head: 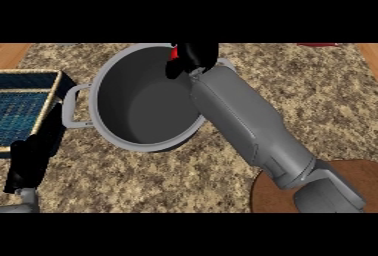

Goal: Pick the tomato from the cutting board and place it in the pot

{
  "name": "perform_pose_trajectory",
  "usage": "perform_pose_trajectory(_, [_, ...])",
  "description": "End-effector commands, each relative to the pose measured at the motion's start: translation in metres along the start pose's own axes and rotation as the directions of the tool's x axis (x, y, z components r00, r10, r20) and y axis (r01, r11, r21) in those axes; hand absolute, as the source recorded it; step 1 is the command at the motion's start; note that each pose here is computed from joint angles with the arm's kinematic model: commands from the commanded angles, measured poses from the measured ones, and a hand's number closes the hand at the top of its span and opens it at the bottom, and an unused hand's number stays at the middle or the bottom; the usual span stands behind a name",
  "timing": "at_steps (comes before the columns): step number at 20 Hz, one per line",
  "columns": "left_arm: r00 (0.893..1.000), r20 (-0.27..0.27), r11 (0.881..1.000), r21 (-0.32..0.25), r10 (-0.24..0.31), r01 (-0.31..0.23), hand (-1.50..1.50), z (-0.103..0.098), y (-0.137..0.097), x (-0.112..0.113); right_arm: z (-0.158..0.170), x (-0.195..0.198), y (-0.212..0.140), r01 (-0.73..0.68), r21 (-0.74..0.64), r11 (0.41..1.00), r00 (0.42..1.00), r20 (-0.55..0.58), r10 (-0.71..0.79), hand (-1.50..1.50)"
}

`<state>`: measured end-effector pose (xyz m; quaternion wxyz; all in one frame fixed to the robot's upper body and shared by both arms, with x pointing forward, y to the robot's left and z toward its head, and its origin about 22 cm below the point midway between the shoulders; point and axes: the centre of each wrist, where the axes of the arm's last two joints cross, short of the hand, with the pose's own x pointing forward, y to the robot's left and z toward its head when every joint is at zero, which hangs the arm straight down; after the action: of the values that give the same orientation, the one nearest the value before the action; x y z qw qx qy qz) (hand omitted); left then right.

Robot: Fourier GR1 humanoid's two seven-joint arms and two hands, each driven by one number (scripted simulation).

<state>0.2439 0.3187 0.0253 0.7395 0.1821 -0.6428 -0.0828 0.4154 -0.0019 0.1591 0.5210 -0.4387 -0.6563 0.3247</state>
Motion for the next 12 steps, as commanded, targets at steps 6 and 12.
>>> perform_pose_trajectory(6, [1.0, 0.018, 1.0, -0.014, -0.007, 0.008, 0.0, -0.004, 0.001, 0.017, -0.017, -0.023, 0.004, 0.204, 0.049, 0.978, 0.979, -0.029, -0.203, -1.5])
perform_pose_trajectory(12, [1.0, 0.026, 1.0, -0.028, -0.01, 0.01, 0.0, -0.012, -0.011, 0.007, -0.019, -0.015, -0.006, 0.365, -0.087, 0.927, 0.93, 0.074, -0.359, -1.5])
